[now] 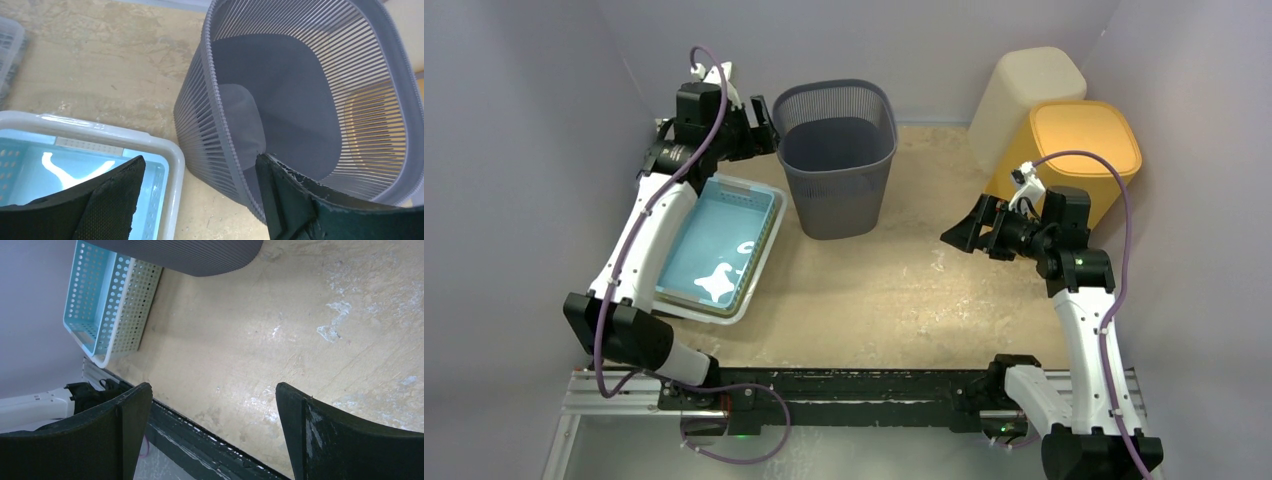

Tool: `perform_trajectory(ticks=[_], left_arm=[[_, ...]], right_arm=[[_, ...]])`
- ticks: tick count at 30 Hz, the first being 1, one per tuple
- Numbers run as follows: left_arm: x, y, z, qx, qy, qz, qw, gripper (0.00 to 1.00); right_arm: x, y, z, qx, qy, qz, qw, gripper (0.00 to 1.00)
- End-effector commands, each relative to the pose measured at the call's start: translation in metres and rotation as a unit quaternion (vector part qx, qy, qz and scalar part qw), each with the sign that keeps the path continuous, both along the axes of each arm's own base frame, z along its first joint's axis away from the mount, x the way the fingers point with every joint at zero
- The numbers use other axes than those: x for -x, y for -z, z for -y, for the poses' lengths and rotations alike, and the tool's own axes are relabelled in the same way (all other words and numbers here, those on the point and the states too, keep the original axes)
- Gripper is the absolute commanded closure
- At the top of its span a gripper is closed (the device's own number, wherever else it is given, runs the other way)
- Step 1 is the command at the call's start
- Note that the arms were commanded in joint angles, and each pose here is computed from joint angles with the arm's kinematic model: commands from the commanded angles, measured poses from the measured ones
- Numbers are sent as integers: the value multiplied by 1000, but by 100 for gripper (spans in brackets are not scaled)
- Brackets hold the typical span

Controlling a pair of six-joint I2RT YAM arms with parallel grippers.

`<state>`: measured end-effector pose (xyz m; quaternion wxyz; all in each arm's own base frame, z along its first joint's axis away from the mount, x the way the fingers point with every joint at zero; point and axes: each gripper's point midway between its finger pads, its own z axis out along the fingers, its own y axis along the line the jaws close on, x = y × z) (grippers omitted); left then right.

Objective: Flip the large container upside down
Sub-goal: Turn the container upside down at the center of the board.

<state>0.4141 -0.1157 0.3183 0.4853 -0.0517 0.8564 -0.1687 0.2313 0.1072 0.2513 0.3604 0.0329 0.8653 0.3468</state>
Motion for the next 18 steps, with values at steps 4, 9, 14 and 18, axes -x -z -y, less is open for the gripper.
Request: perform_trajectory(ticks=[4, 9, 14, 18], left_arm=[[-12, 36, 19, 13, 39, -45, 998, 36], [-1, 55, 22, 17, 54, -68, 996, 55], [13, 65, 23, 20, 66, -78, 995, 71], [24, 70, 28, 33, 78, -84, 993, 82]], right_arm=[[0, -6, -2, 1, -13, 21, 1000, 4], [-1, -6, -3, -2, -14, 21, 1000, 4], [-3, -12, -5, -10, -14, 28, 999, 4], [-4, -18, -7, -19, -18, 35, 999, 4]])
